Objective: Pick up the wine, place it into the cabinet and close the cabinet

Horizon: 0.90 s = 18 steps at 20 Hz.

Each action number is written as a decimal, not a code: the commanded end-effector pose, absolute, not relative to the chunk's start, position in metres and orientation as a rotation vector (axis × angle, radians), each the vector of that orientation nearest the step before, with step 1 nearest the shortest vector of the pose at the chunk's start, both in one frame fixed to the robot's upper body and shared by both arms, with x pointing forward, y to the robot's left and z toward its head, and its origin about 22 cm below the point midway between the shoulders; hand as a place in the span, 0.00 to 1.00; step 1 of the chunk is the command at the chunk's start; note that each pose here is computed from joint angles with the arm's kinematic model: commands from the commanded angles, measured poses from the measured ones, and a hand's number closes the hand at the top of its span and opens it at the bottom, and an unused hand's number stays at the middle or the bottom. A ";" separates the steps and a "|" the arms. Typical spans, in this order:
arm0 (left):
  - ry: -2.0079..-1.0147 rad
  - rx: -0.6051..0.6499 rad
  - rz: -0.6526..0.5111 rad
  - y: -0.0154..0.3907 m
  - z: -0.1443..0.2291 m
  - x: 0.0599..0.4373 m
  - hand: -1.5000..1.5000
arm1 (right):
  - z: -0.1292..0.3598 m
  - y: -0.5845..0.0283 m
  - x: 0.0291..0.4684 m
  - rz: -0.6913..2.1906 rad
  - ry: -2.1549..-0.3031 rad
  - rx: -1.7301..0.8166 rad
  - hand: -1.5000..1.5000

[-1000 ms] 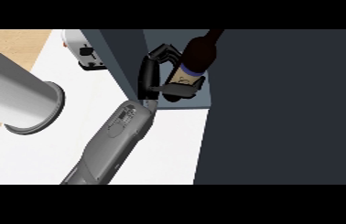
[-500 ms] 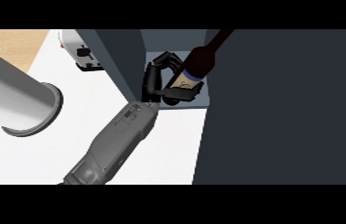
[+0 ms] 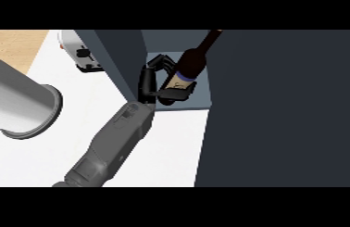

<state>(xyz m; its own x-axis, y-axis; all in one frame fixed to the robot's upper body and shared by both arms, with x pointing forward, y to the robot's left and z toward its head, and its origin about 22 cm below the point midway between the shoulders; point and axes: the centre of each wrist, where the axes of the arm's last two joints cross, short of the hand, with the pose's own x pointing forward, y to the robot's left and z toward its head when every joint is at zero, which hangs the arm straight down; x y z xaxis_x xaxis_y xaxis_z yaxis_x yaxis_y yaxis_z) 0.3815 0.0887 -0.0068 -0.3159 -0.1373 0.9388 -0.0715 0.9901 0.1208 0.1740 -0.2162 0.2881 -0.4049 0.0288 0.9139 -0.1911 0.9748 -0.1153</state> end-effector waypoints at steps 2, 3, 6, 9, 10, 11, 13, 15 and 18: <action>-1.907 0.137 0.016 0.090 0.002 0.394 1.00 | 0.285 -0.217 0.167 0.271 -1.985 0.209 0.00; -1.889 0.164 0.049 0.106 -0.022 0.385 1.00 | 0.299 -0.210 0.159 0.286 -2.008 0.215 0.00; -1.870 0.115 0.090 0.107 -0.015 0.394 1.00 | 0.287 -0.209 0.158 0.272 -1.981 0.224 0.00; -1.843 0.120 0.079 0.111 -0.018 0.396 1.00 | 0.289 -0.214 0.149 0.285 -1.988 0.217 0.00; -1.849 0.152 0.070 0.107 -0.010 0.402 1.00 | 0.288 -0.204 0.166 0.284 -1.986 0.219 0.00; -1.859 0.147 0.079 0.101 0.006 0.411 1.00 | 0.279 -0.208 0.159 0.267 -1.989 0.239 0.00; -1.851 0.136 0.062 0.105 0.001 0.411 1.00 | 0.277 -0.214 0.156 0.271 -1.990 0.231 0.00; -1.865 0.145 0.070 0.102 0.008 0.415 1.00 | 0.290 -0.209 0.172 0.280 -1.995 0.230 0.00; -1.868 0.240 0.058 0.104 0.013 0.420 1.00 | 0.286 -0.212 0.169 0.282 -1.984 0.238 0.00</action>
<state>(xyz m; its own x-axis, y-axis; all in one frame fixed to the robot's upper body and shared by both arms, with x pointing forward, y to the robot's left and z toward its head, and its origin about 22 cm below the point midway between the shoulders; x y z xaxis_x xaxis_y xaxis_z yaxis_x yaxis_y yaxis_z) 0.4121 0.1040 0.0029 -0.2874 -0.0931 0.9533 -0.1459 0.9879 0.0525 0.1771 -0.2092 0.2858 -0.4119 -0.0035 0.9112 -0.2408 0.9649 -0.1051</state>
